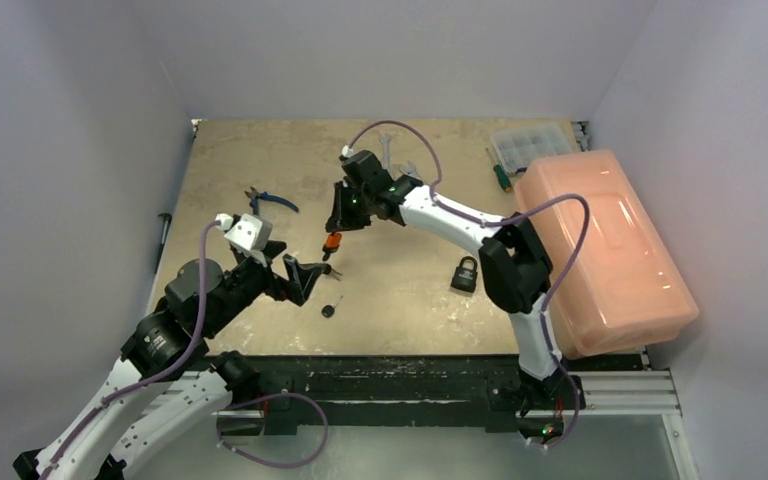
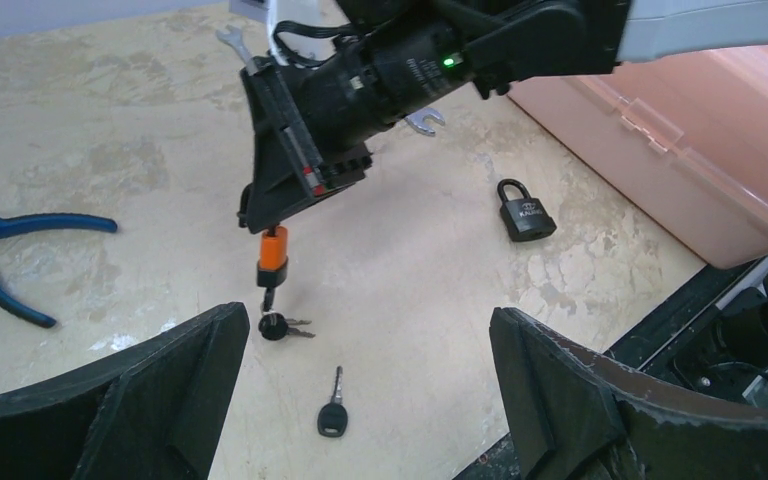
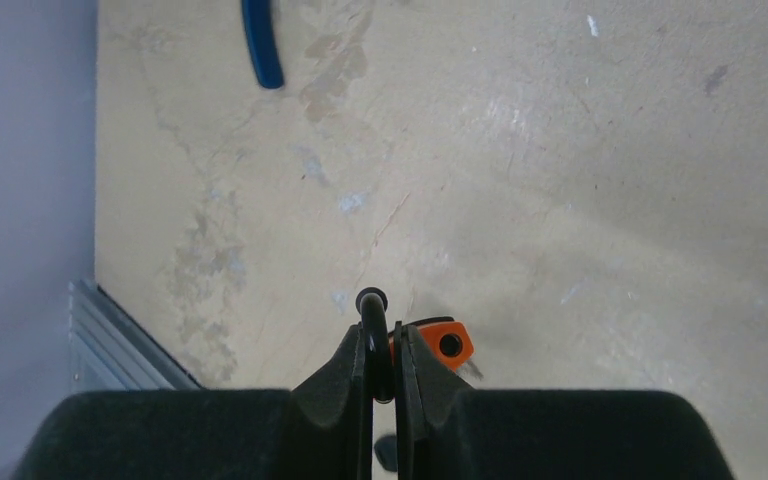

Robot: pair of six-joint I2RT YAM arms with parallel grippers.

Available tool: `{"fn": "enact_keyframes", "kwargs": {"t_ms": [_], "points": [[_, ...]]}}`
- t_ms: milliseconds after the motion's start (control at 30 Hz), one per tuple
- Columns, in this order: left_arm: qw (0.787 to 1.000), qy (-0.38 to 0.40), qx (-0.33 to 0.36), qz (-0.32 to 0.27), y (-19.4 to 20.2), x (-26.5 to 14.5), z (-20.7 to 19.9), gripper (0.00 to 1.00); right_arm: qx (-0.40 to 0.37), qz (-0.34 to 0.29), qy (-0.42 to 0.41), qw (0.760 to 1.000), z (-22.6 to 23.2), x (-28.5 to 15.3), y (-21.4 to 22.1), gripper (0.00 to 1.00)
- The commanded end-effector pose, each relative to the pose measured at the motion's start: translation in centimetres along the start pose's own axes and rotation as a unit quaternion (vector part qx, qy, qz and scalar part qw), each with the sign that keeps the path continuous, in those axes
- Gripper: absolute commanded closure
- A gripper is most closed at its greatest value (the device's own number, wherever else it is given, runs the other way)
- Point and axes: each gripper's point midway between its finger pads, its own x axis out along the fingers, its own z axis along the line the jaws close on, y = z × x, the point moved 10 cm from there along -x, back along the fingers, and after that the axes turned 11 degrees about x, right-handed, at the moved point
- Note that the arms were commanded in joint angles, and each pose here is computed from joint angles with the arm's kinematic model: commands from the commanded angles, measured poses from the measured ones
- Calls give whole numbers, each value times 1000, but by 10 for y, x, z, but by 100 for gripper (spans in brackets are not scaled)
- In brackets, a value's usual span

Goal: Unlock with the key

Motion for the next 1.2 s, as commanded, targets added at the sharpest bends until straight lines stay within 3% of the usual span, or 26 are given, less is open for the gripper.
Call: {"fn": "enact_keyframes", "kwargs": {"t_ms": [0, 133, 400, 733, 800, 867, 933, 1067, 1167], "points": [[1000, -8, 2, -2, 0, 2, 1, 1, 34, -43, -8, 998, 23, 12, -24, 100], [1000, -12, 1, -5, 1, 2, 2, 1, 47, -49, 33, 997, 14, 43, -34, 100], [1000, -16, 5, -3, 3, 3, 3, 1, 80, -53, 28, 995, -18, 85, -57, 100], [1000, -15, 11, -7, 4, 3, 3, 1, 66, -58, -55, 995, -64, 100, -74, 97], [1000, -15, 12, -8, 3, 3, 3, 1, 61, -54, -57, 995, -72, 103, -77, 81], [1000, -14, 13, -8, 4, 3, 3, 1, 57, -54, -56, 995, -80, 106, -82, 54], [1000, -13, 13, -7, 4, 4, 3, 1, 52, -60, -55, 995, -85, 105, -87, 34], [1000, -10, 15, -5, 5, 5, 2, 1, 39, -74, -57, 995, -89, 97, -100, 10], [1000, -10, 15, -7, 4, 5, 3, 1, 20, -83, -54, 995, -85, 88, -111, 2]]}}
